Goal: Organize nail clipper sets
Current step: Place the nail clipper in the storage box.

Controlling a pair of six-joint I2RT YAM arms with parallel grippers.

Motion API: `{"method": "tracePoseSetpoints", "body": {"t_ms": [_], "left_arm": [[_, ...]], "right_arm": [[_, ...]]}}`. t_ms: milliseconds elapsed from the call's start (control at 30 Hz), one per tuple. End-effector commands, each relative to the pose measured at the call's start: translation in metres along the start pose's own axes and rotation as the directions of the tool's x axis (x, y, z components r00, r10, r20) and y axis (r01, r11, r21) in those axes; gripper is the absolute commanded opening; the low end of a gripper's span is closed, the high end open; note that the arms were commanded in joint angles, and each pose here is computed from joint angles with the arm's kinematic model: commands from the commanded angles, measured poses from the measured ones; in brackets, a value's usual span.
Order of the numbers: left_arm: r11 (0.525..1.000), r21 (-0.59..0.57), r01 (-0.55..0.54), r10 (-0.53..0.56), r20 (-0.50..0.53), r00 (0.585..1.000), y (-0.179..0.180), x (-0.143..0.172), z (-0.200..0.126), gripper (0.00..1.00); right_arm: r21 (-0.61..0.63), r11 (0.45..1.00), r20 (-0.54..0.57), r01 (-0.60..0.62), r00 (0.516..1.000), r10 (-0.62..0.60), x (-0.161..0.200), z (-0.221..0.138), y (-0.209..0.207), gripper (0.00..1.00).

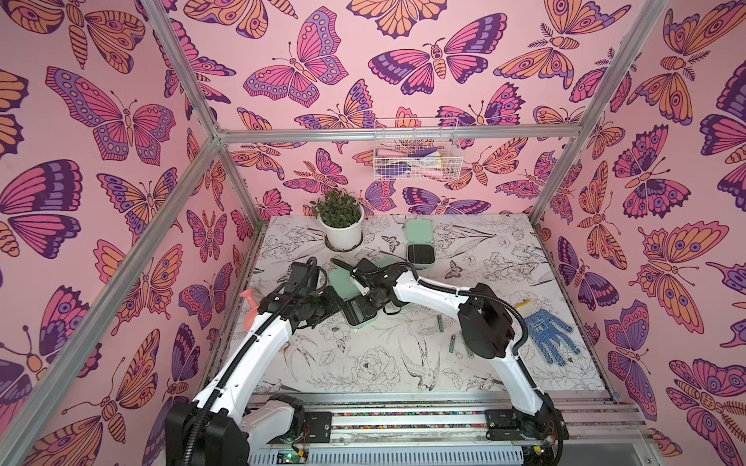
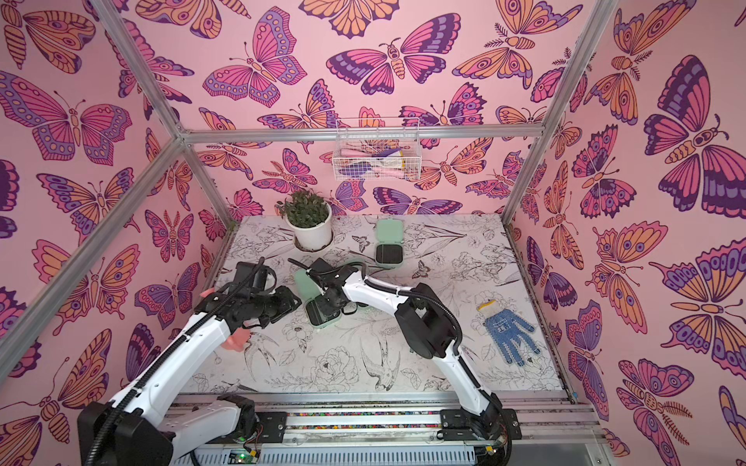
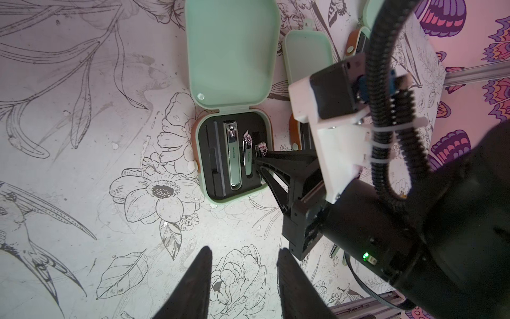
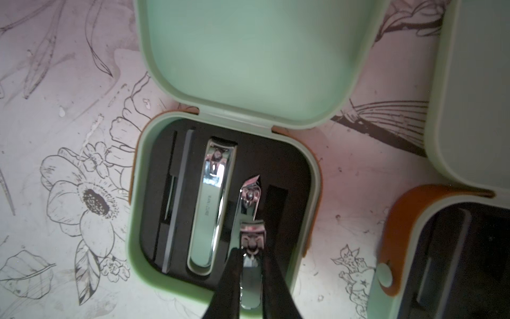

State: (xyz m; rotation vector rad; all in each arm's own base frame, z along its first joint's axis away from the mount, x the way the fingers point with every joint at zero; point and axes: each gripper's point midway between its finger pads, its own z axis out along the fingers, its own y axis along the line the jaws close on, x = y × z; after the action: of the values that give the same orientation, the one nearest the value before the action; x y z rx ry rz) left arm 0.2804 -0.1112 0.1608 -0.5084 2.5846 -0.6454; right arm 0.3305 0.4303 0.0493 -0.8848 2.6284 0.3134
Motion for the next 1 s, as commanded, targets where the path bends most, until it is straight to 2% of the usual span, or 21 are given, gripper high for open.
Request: {"method": "tracePoseSetpoints", "body": {"t_ms": [0, 267, 600, 967], "left_arm": [[1.0, -0.019, 0.014, -0.014, -0.01, 1.0, 0.008, 0.007, -0.002, 0.42], [1.0, -0.019, 0.015, -0.015, -0.006, 1.0, 0.01, 0.008, -0.005, 0.42], [1.0, -0.017, 0.013, -0.013, -0.006, 1.0, 0.01, 0.007, -0.005, 0.42], [1.0, -0.022, 0.014, -0.015, -0.011, 1.0, 0.011, 0.007, -0.003, 0.42]], "right_arm": [[0.026, 0.999, 0.015, 0.023, 1.0, -0.023, -0.008, 0.004, 0.0, 0.11], [0.072, 0.997, 0.006, 0.001, 1.0, -0.001, -0.006, 0.013, -0.009, 0.11], [0.072, 0.996, 0.023, -0.045, 0.999, 0.044, -0.007, 0.011, -0.009, 0.11], [0.089, 0.995, -0.031, -0.044, 0.998, 0.047, 0.007, 0.023, -0.013, 0.11]]}}
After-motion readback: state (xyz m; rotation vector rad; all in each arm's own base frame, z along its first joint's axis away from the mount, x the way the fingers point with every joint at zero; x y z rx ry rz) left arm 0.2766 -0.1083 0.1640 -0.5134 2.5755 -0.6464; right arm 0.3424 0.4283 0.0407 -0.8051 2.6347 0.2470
